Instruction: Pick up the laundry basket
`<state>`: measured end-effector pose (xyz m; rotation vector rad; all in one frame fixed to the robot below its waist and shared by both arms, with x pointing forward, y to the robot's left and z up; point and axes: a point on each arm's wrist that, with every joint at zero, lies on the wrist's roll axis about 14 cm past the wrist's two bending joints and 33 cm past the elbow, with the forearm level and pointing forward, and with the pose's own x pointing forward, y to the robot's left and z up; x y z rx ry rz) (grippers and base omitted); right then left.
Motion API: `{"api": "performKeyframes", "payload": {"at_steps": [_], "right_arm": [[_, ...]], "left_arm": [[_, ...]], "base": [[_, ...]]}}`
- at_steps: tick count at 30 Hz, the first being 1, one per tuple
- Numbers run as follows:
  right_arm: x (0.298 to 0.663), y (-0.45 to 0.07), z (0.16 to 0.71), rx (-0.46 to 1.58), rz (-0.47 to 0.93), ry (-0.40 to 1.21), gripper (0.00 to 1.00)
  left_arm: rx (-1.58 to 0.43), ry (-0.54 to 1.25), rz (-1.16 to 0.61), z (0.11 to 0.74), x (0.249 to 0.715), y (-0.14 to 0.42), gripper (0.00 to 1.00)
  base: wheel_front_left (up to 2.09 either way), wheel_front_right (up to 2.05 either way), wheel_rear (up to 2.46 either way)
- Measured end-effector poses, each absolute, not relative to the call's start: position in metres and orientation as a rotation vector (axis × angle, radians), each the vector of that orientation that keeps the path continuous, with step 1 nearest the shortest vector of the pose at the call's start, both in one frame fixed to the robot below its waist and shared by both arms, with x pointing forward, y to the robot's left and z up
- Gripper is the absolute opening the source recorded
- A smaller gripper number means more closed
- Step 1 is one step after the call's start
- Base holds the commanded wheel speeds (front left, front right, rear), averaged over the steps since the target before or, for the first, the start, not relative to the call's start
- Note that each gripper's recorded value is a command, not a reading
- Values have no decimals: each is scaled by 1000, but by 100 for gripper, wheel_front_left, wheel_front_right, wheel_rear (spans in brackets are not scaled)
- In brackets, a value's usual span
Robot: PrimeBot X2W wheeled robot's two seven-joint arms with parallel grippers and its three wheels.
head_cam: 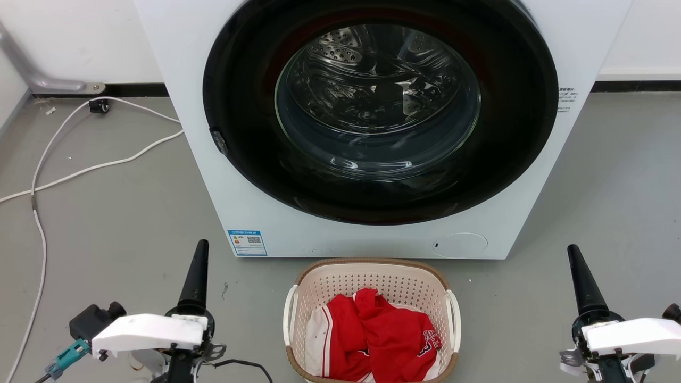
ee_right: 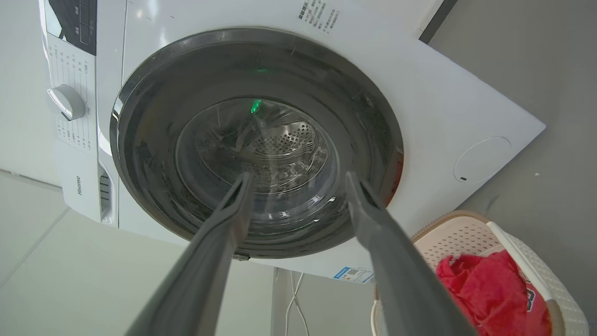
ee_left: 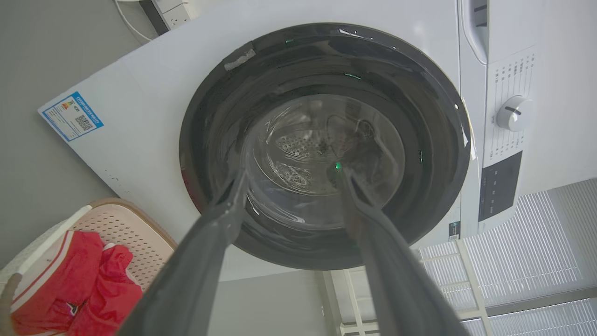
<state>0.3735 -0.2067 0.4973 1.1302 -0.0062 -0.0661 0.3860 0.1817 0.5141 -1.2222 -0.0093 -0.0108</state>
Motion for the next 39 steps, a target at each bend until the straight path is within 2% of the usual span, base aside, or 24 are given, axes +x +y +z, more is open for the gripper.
{"api": "performKeyframes", "payload": {"at_steps": [16,39], "right_arm": [[370,-202,507,766,-36,-29,100],[366,-185,530,365,51,-63,100]], "left_arm": [[-861,0,-38,518,386,163,100],[-485,-38,-36,521,389,161,100]], "base": [[0,0,0],[0,0,0]]}}
